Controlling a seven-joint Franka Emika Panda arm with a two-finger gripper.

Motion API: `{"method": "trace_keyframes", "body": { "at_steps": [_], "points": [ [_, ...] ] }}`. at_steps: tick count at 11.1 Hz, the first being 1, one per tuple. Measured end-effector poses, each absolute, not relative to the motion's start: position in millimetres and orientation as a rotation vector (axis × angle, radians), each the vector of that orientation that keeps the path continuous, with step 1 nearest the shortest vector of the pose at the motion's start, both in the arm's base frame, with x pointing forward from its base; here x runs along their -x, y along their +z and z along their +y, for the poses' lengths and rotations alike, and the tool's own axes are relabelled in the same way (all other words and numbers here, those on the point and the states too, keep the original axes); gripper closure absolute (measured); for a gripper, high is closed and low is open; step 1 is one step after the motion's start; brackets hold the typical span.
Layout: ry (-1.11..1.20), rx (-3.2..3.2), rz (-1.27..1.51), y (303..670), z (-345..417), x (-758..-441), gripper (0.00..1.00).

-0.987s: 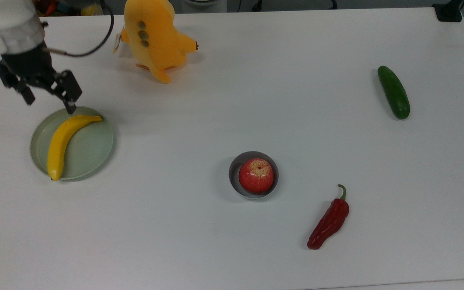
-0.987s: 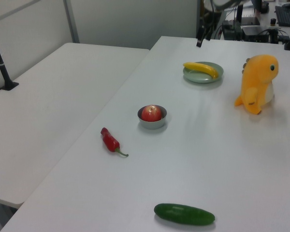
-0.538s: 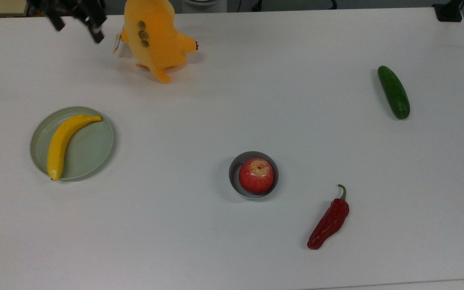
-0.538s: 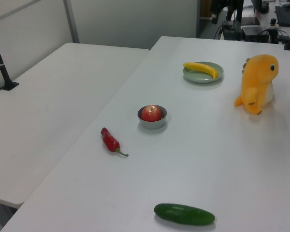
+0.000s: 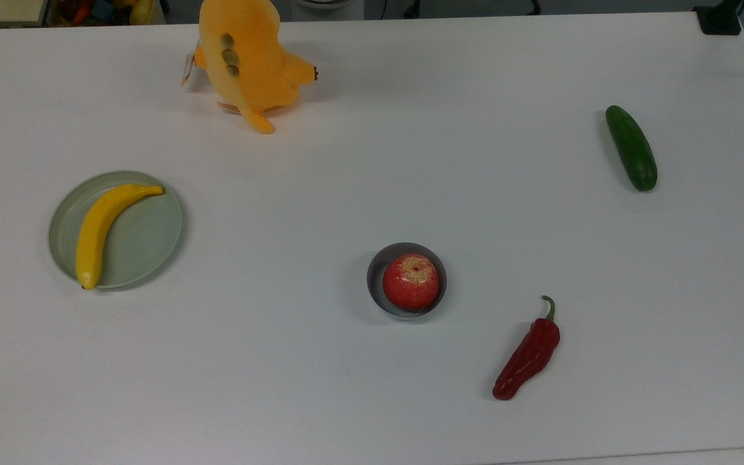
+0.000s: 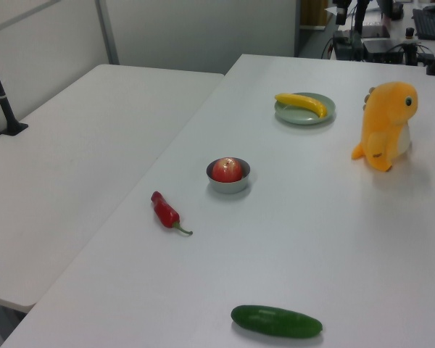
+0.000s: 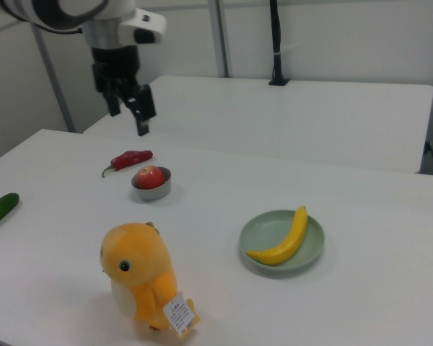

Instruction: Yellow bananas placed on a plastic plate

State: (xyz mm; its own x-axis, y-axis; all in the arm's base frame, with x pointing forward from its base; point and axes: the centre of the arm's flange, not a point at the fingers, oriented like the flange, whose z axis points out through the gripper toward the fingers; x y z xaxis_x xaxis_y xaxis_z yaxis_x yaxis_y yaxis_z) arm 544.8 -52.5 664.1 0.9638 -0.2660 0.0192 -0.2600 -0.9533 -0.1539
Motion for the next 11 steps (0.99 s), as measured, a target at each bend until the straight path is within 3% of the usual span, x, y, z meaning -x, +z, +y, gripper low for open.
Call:
{"method": "trace_keyframes", "body": {
  "at_steps": [6, 11],
  "points": [
    [-0.022, 3.090, 0.152, 639, 35, -543, 0.00],
    [-0.196, 3.119, -0.077, 627, 34, -559, 0.00]
  ]
}}
